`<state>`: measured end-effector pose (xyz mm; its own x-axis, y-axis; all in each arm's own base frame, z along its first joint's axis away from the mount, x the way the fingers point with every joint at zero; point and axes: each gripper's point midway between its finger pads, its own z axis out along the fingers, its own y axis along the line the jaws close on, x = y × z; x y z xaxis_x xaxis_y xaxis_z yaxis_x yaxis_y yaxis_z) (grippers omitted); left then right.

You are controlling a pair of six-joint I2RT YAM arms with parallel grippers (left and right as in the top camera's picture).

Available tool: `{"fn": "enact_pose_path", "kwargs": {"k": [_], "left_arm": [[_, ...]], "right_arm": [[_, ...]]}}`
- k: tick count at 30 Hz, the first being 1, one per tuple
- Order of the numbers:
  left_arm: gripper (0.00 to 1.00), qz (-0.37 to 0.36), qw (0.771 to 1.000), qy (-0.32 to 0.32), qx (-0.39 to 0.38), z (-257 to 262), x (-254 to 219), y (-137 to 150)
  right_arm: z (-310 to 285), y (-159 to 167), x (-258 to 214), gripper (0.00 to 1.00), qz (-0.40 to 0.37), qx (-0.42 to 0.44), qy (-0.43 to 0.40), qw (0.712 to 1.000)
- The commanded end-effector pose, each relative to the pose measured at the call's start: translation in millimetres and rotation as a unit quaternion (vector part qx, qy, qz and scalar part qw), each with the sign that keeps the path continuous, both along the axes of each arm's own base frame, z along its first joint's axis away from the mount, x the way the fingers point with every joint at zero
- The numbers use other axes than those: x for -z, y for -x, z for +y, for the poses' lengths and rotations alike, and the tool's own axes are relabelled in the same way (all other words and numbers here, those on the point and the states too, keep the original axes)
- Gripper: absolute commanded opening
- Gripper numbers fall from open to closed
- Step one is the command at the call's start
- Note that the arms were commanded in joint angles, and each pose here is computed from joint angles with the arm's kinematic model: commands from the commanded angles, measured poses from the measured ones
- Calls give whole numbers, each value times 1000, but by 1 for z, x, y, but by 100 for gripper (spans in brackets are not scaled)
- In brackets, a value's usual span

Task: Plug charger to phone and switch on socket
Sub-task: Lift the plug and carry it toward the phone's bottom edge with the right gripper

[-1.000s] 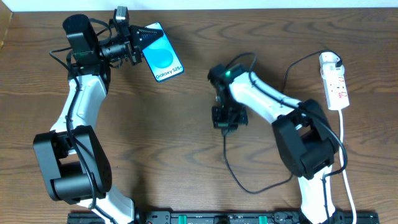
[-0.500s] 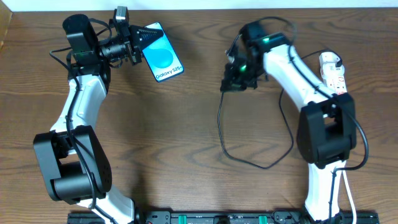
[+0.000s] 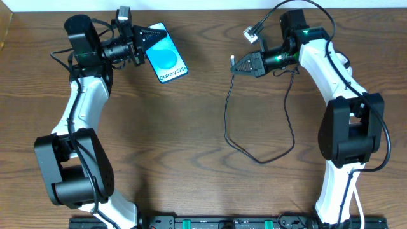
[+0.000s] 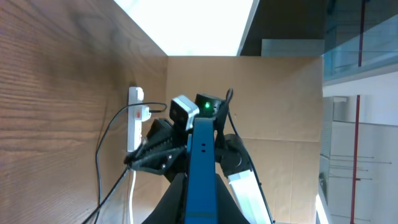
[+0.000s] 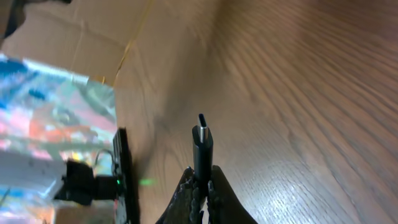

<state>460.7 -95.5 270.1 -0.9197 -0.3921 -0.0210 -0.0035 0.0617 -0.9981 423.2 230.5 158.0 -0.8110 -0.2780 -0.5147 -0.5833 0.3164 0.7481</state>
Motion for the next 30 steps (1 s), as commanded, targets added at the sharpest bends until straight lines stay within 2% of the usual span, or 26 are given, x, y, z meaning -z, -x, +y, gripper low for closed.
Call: {"fn": "enact_pose_path", "kwargs": {"k": [1, 13, 20, 26, 30], "left_arm": [[7, -16, 1000, -3, 2, 0, -8, 4], [8, -81, 996, -27, 17, -2, -9, 7], [7, -110, 993, -37, 18, -2, -11, 7], [7, -174, 983, -49, 18, -3, -25, 5], [7, -181, 982, -48, 19, -5, -29, 5]], "right_arm": [[10, 8, -11, 1, -85, -61, -45, 993], [40, 48, -14, 1, -109, -133, -100, 980], [49, 55, -34, 1, -99, -137, -160, 973], [50, 57, -55, 1, -73, -131, -219, 964], [55, 61, -57, 1, -54, -134, -222, 964]]}}
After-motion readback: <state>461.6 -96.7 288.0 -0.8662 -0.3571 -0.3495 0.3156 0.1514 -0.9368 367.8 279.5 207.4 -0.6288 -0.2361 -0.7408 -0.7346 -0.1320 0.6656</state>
